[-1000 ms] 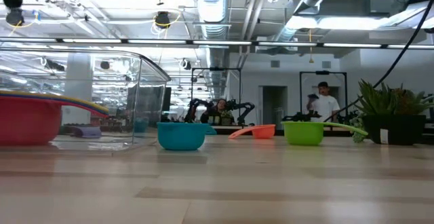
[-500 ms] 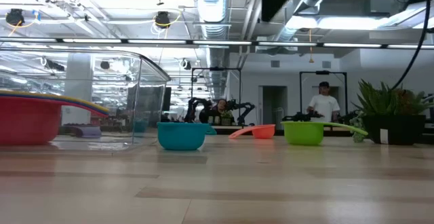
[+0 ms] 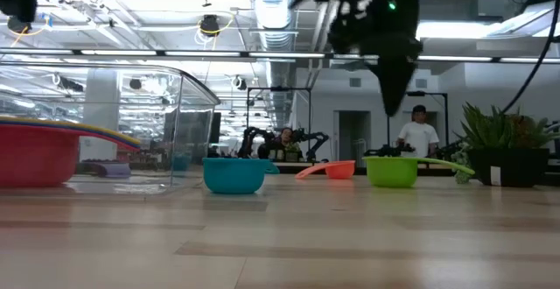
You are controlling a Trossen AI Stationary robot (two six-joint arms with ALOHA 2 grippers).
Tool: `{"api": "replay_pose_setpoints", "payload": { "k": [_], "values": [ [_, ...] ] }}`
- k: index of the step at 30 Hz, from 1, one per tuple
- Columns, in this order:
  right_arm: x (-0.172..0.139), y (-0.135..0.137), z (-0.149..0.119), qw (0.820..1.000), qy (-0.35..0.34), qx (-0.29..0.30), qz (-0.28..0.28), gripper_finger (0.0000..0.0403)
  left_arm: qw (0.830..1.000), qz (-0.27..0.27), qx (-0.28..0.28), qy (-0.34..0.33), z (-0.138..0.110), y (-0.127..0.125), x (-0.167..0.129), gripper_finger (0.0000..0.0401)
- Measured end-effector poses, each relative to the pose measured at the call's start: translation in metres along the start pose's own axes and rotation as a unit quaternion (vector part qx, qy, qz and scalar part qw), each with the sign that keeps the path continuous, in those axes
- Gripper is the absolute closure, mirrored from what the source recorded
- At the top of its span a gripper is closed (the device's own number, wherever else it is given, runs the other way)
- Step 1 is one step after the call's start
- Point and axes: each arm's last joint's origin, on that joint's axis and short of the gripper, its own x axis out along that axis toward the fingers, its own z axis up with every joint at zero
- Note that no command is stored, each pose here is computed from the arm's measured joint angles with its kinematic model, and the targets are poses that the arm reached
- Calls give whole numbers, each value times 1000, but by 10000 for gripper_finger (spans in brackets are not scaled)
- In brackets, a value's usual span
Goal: Nest measuring cups in basket
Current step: Stack the green measuring cup on the yellow measuring cup in the transparent bin
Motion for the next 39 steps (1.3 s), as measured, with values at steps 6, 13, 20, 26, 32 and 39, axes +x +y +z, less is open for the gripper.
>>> {"api": "replay_pose_setpoints", "payload": {
  "k": [6,13,20,26,32,39],
  "values": [
    [7,10,-3,999,-11,-10,28,188,1000,-16,8,-21,-24,16,-24,325],
    [6,16,2,987,-42,-142,57,153,987,-61,-70,-133,-51,46,-55,325],
    [10,15,2,984,-43,-166,49,156,978,-95,-92,-162,-67,65,-67,326],
    [38,9,-11,988,-4,-154,26,157,976,-78,-84,-183,-73,73,-69,326],
    [53,4,-9,992,-26,-126,0,157,974,-63,-65,-207,-72,73,-70,326],
    [67,3,-8,992,-40,-114,31,157,974,-62,-64,-207,-72,73,-70,327]
  ]
}}
